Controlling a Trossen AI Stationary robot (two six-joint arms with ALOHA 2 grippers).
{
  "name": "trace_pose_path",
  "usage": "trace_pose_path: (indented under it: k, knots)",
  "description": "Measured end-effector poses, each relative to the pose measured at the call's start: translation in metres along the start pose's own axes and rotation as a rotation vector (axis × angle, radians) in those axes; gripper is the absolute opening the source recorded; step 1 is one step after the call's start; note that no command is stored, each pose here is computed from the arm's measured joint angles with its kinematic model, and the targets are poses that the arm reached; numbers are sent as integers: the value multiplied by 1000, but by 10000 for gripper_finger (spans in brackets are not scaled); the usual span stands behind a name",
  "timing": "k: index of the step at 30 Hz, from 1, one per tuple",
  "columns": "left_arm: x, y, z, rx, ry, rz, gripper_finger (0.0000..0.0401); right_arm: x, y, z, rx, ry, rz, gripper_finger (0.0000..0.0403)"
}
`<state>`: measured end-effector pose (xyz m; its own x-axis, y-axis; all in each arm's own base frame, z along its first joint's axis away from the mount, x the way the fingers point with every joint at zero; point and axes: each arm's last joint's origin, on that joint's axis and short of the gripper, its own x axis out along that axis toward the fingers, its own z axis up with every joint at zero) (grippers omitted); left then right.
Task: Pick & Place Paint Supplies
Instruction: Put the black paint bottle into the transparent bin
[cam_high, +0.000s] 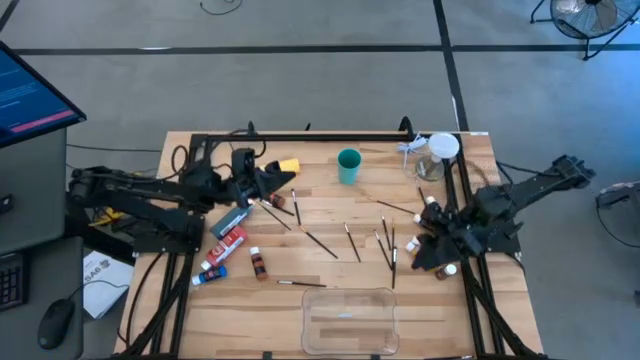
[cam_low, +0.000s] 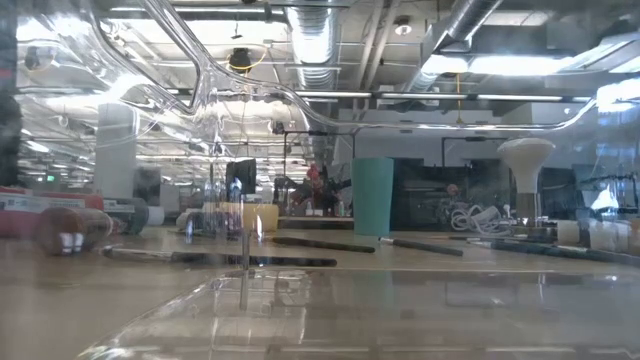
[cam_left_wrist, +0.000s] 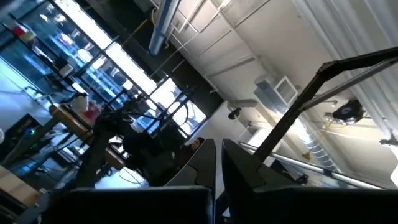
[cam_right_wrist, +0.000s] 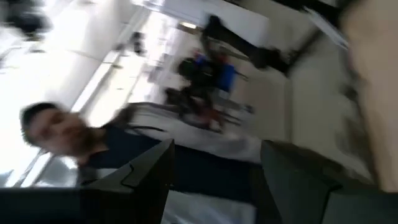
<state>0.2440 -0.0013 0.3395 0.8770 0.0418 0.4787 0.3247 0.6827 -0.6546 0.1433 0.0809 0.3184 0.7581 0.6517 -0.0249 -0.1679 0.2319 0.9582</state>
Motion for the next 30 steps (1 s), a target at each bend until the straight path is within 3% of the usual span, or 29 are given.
trace_pose_path:
  k: [7, 15, 20, 27, 30]
  knots:
    - [-1, -12, -13, 33, -44, 48, 2, -16, -28, -30, 260, 89, -382, 232]
    - [-1, -12, -13, 39, -47, 52, 2, -27, -40, -44, 440, 182, -595, 201]
    - [-1, -12, -13, 41, -46, 52, 2, -28, -28, -47, 478, 224, -587, 165]
    - [-2, -14, -15, 54, -35, 43, 2, -18, -3, -46, 450, 254, -322, 131]
    - [-2, -17, -18, 75, -24, 34, 2, -16, 4, -47, 532, 250, -262, 124]
